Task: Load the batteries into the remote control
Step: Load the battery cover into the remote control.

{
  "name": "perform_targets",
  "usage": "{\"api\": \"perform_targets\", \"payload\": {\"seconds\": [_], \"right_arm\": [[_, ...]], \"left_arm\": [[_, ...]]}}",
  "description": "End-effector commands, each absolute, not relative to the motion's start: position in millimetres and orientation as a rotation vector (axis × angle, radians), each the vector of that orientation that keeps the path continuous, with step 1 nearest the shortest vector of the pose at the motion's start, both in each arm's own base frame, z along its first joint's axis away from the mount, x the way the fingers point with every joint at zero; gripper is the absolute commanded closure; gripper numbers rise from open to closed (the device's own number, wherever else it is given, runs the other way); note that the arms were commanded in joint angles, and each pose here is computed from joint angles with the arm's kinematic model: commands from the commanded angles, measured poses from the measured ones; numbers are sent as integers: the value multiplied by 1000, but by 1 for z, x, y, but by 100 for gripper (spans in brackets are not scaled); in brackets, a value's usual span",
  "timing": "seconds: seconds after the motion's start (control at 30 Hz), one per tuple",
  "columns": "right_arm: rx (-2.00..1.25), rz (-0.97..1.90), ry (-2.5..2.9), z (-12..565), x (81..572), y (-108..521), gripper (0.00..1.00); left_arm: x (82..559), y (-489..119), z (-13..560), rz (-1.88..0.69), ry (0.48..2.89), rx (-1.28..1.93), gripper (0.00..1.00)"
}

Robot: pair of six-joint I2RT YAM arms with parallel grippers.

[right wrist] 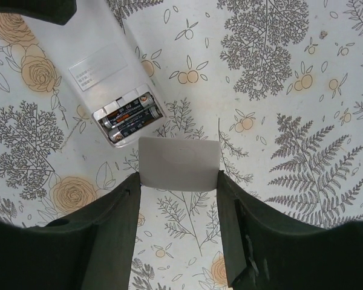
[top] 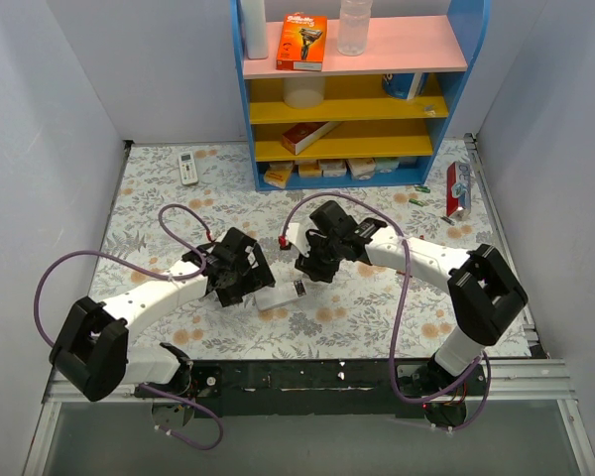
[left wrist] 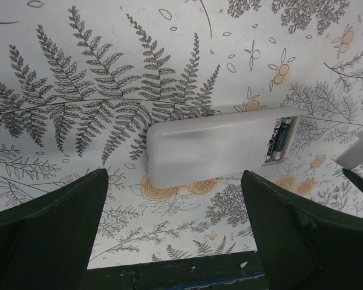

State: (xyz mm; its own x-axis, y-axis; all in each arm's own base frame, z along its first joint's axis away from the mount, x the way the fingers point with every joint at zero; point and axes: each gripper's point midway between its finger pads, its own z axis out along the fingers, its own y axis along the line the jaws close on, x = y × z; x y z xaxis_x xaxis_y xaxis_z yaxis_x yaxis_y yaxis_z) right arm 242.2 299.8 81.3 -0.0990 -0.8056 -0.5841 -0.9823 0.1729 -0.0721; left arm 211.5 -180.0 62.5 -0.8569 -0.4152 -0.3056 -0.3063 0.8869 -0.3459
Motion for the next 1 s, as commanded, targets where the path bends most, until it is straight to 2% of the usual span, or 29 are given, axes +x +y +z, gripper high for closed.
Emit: {"api": "perform_targets", "payload": {"seconds": [0.0, 0.33, 0.83, 0.97], "right_arm": [[-1759, 463, 1836, 82, 246, 311, 65], [-1861, 412, 1802, 62, 238, 315, 65], [-1940, 349, 1745, 44, 226, 320, 65], [-1950, 352, 1739, 43, 223, 320, 66]], "left_arm": [[210, -190, 61, -452, 2720, -547, 9], [215, -189, 51, -379, 2758, -471, 17], [216, -176, 31, -264, 2787, -442, 35], [218, -173, 25, -234, 2783, -443, 37]]}}
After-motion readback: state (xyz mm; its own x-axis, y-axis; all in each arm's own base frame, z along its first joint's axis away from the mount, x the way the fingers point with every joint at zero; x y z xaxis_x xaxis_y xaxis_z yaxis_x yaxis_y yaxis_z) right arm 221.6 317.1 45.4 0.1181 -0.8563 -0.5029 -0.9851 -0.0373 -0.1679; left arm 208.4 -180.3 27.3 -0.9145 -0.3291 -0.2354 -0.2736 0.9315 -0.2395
